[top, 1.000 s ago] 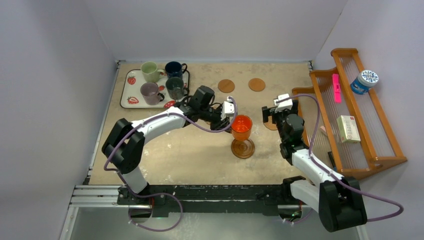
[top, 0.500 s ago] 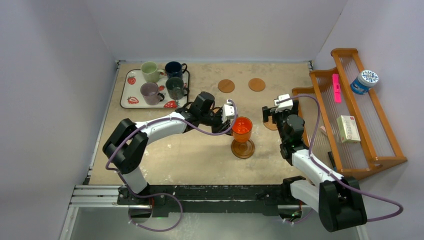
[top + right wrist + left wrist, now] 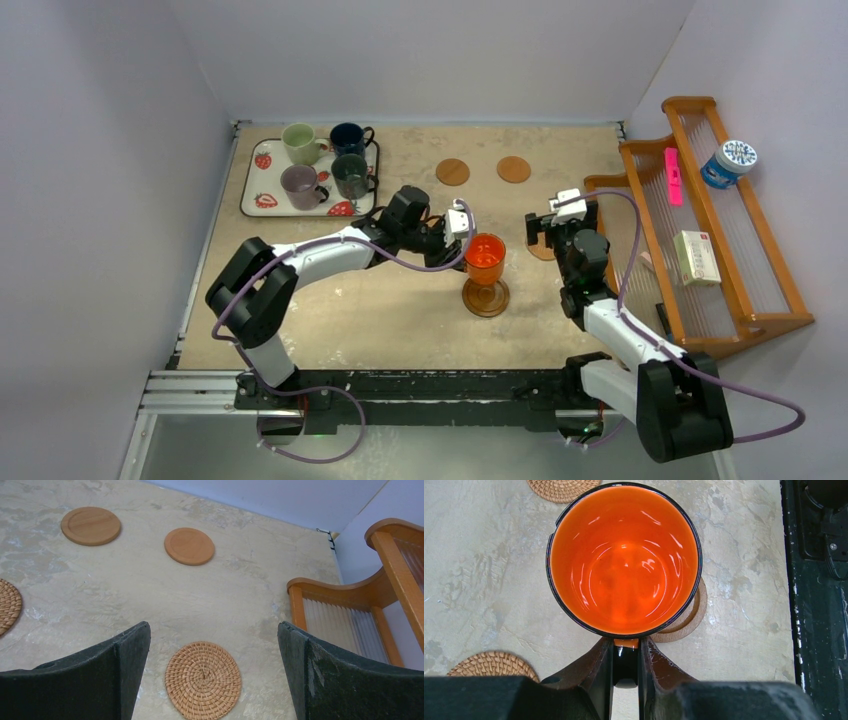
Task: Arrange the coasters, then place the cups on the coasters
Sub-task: Place the cup on the coaster.
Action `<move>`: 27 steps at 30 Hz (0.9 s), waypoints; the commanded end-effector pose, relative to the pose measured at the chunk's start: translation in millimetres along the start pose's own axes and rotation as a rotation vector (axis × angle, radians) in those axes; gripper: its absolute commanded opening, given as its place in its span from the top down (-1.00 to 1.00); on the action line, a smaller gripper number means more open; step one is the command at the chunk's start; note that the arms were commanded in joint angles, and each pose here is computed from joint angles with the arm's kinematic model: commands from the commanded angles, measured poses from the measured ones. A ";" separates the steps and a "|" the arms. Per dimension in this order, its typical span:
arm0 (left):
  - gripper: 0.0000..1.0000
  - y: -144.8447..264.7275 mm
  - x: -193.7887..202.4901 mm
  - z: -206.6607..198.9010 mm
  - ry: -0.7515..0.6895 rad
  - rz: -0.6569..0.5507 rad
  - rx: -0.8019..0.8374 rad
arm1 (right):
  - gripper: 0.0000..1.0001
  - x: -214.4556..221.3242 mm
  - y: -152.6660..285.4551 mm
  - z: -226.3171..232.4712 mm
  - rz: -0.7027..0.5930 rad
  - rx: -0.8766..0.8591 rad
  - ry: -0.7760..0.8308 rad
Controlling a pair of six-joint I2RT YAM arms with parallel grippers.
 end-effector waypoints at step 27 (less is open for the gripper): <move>1.00 -15.9 -8.6 -20.7 -0.167 -0.010 0.085 | -0.98 -3.2 -3.3 -5.8 -0.030 0.029 -0.008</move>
Point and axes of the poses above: each gripper's point midway between its finger pads, its own y axis back along the fingers, its own z axis along the line the jaws close on, x = y × z, the point moved 6 cm from there along y, back along the fingers, and after that the axes turned 1 degree about -y, right-handed, at the moved point
